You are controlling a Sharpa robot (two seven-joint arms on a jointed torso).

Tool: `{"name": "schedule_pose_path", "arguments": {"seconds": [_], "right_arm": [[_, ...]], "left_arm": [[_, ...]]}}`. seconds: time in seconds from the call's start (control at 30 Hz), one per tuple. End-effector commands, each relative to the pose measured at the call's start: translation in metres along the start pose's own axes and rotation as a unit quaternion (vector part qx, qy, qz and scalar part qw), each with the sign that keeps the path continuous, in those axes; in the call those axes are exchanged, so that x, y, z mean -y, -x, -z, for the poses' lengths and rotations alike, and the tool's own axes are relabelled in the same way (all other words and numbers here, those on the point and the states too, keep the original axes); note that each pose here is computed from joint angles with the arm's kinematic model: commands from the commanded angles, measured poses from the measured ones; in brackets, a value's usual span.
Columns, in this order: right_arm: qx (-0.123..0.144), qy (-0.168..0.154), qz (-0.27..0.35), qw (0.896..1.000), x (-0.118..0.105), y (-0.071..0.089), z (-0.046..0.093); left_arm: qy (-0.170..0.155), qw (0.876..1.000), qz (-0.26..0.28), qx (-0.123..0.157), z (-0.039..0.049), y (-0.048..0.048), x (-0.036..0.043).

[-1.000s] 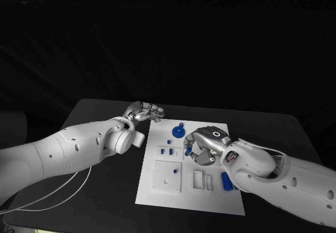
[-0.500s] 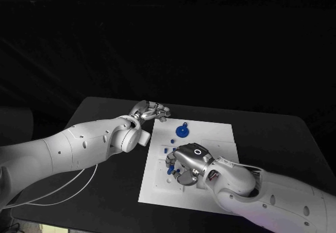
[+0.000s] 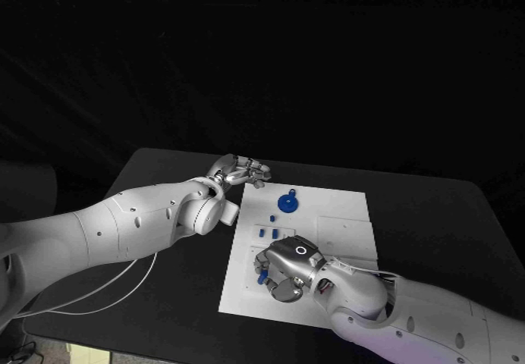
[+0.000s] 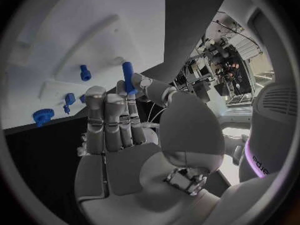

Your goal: Assemble the parts on the task board

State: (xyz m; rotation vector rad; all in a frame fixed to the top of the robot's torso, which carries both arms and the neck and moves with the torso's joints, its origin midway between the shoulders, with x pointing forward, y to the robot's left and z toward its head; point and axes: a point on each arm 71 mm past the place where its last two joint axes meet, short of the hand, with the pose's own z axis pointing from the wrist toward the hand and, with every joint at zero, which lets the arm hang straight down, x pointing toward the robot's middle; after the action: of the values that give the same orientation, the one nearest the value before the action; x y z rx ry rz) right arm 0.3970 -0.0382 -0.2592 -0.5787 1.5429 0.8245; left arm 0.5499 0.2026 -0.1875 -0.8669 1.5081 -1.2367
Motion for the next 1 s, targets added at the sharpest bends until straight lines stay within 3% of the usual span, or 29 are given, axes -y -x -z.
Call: {"name": "schedule_pose_path", "arguments": {"seconds": [0.03,1.0], "right_arm": [[0.002,0.007,0.016,1.000,0.000,-0.002,0.000],[0.007,-0.009,0.036,0.999,0.010,-0.001,0.009]], "left_arm": [[-0.006,1.000,0.005,-0.008,-0.0004,-0.0029,0.0019],[-0.005,1.000,0.004,-0.006,-0.0001,-0.0007,0.0012]]}}
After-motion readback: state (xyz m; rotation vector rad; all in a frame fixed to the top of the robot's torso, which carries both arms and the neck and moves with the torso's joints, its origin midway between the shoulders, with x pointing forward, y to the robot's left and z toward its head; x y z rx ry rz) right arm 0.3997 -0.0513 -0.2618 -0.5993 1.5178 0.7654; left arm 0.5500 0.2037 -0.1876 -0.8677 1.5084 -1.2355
